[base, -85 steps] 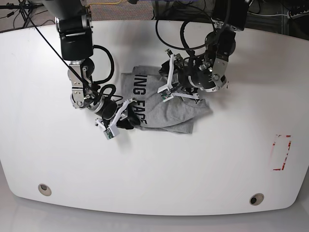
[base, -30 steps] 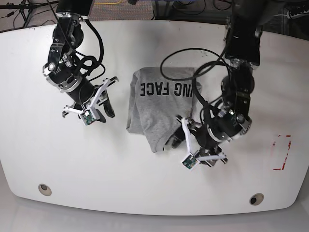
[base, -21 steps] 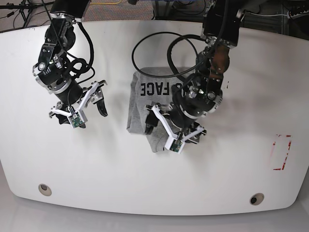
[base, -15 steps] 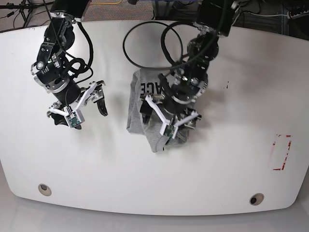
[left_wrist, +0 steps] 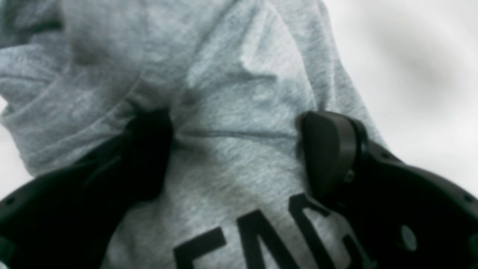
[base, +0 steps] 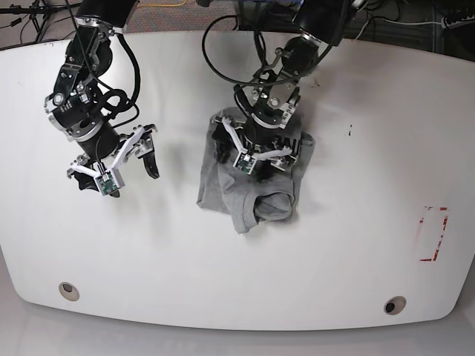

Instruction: Fold the T-shirt properly

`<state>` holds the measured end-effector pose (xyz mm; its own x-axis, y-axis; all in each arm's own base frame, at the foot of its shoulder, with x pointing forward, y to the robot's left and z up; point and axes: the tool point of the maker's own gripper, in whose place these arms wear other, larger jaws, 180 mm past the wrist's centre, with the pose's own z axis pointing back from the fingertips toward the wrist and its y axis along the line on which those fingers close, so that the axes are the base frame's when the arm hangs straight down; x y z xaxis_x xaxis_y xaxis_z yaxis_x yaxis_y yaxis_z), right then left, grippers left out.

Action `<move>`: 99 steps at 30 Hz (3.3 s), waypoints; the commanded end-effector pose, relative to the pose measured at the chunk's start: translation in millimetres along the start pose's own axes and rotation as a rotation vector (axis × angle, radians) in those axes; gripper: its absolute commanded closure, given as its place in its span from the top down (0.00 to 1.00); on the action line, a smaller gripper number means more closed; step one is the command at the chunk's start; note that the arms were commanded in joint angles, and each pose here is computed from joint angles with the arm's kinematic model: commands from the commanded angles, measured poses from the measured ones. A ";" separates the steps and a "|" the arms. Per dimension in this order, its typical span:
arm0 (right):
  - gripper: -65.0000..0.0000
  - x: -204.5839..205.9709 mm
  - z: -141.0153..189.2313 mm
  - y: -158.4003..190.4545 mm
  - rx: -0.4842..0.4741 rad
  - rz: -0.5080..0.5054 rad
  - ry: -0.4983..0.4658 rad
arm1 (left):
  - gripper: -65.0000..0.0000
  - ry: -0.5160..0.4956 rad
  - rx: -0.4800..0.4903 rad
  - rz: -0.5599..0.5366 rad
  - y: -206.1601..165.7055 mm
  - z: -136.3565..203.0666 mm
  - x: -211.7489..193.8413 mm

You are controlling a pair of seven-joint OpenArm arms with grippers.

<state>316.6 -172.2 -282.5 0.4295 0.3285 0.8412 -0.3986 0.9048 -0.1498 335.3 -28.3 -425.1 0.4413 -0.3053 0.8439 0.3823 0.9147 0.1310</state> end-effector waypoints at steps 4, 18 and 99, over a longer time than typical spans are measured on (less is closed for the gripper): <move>0.76 12.8 7.5 -13.1 -0.037 -0.001 -0.053 | 0.79 0.288 0.131 -0.032 83.7 17.3 -85.6; 0.76 5.9 10.2 -14.2 -0.043 -0.009 -0.038 | 0.79 0.421 0.213 0.004 258.7 87.9 -119.6; 0.72 -166.3 122.1 89.9 -0.018 -0.339 0.060 | 0.73 0.140 0.041 0.053 64.6 269.1 -107.7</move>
<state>131.4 -186.8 -386.2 0.5871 0.0748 0.8060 -0.2277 0.9708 0.0758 116.8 134.7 -370.1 0.5525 -0.2932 0.7802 0.3173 0.9396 0.1283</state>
